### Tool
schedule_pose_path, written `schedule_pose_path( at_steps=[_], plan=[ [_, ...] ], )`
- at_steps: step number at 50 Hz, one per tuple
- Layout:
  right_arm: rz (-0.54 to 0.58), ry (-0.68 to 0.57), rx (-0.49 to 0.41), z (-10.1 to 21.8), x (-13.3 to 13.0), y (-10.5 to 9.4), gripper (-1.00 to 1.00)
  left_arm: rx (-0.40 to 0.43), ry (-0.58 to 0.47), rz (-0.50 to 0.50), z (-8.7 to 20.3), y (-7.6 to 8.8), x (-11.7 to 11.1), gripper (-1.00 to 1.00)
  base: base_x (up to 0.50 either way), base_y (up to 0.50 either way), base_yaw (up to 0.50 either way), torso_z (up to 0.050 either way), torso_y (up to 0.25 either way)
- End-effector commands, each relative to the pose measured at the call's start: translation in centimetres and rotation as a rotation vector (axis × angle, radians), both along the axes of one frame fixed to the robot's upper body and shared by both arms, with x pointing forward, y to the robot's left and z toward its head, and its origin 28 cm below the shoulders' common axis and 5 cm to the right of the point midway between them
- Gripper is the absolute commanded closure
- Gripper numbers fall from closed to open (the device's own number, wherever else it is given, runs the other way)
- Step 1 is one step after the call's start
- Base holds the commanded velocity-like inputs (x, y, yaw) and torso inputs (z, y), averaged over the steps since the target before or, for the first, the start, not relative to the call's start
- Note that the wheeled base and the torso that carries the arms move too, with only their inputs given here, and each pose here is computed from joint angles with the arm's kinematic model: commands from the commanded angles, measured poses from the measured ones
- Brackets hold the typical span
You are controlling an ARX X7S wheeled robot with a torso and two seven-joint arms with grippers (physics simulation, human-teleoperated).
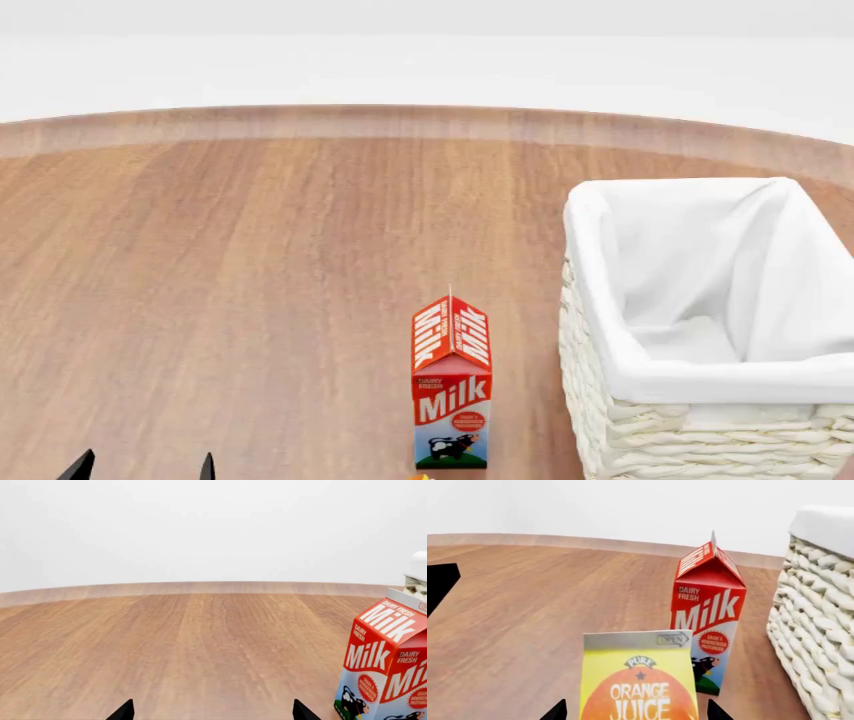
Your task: Pick up the orange juice, and put it in the basket.
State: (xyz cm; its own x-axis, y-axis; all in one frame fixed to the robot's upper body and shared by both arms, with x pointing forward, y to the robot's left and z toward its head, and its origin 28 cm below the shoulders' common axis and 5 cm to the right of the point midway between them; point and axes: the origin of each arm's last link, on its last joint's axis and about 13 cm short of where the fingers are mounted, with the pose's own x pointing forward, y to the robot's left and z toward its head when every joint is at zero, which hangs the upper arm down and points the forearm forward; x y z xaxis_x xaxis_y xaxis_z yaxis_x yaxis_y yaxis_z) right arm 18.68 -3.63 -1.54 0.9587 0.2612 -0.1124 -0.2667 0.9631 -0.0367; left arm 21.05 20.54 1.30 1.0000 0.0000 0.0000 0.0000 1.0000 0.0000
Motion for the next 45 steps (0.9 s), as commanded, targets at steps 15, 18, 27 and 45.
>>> schedule_pose_path(
  at_steps=[15, 18, 27, 45],
  plan=[
    [0.005, 0.002, -0.005, -0.27, 0.19, 0.29, -1.0, 0.0, 0.0, 0.0, 0.0, 0.0, 0.0, -1.0, 0.0, 0.0, 0.0, 0.0, 0.0],
    [0.004, 0.003, -0.005, -0.36, 0.2, 0.32, -1.0, 0.0, 0.0, 0.0, 0.0, 0.0, 0.0, -1.0, 0.0, 0.0, 0.0, 0.0, 0.0],
    [0.002, 0.01, -0.008, -0.58, 0.38, 0.32, -1.0, 0.0, 0.0, 0.0, 0.0, 0.0, 0.0, -1.0, 0.0, 0.0, 0.0, 0.0, 0.0],
    [0.0, 0.011, -0.013, -0.69, 0.62, 0.32, -1.0, 0.0, 0.0, 0.0, 0.0, 0.0, 0.0, -1.0, 0.0, 0.0, 0.0, 0.0, 0.0]
  ],
)
